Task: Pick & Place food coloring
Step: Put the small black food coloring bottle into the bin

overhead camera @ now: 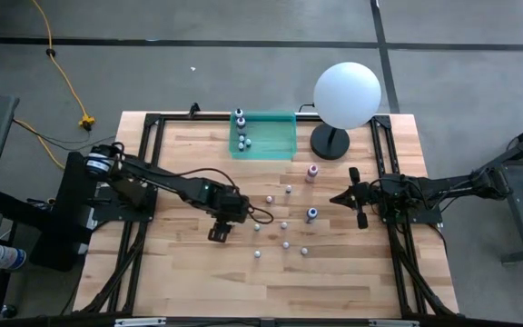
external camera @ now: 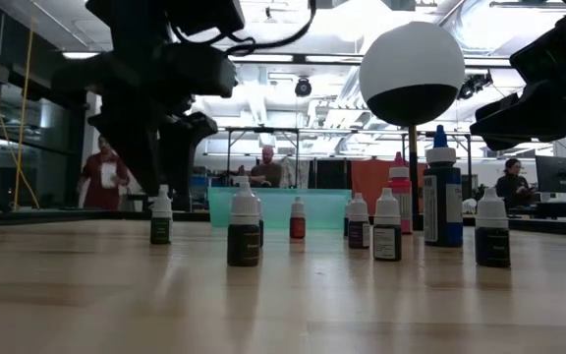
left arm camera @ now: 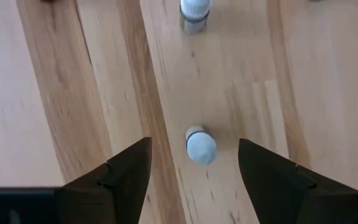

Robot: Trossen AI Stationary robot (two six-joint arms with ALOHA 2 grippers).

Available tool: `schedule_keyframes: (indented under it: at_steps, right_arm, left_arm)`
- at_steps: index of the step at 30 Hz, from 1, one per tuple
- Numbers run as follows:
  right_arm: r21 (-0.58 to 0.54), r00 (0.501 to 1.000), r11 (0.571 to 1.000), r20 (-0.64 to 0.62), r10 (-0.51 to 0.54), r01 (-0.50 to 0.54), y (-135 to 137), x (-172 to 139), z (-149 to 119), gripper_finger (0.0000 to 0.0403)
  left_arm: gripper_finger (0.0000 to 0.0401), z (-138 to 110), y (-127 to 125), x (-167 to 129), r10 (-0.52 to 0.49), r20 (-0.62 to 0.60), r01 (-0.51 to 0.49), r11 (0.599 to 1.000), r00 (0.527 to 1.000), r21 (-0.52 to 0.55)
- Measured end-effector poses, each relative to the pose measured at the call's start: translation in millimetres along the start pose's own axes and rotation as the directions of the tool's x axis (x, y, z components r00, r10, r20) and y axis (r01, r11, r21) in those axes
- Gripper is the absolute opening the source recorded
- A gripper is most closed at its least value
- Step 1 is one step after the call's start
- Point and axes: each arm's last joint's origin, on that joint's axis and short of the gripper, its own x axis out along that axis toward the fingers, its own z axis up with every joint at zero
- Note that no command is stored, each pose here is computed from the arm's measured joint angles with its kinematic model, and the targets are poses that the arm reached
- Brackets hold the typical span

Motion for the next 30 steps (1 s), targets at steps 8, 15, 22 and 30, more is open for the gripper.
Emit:
schedule_keyframes:
  at_steps: [8, 15, 22, 30]
  right_arm:
    - [0.000, 1.000, 1.000, 0.000, 0.000, 0.000, 0.0, 0.0, 0.1, 0.0000]
    - [0.000, 1.000, 1.000, 0.001, 0.000, 0.000, 0.0, 0.0, 0.1, 0.0000]
    - [0.000, 1.000, 1.000, 0.001, 0.000, 0.000, 0.0, 0.0, 0.1, 0.0000]
    - [0.000, 1.000, 1.000, 0.001, 0.000, 0.000, 0.0, 0.0, 0.0, 0.0000]
  left_arm:
    - [0.0232, 0.1, -0.6, 9.4, -0.023, -0.030, 0.023, 1.000, 0.999, 0.000]
    - [0.0197, 0.3, -0.6, 9.3, -0.023, -0.029, 0.023, 1.000, 0.999, -0.007]
    - [0.0133, 0.4, -0.6, 9.3, -0.024, -0.028, 0.024, 0.999, 0.999, -0.030]
    - [0.0111, 1.0, -0.6, 9.4, -0.024, -0.021, 0.023, 0.999, 0.999, -0.031]
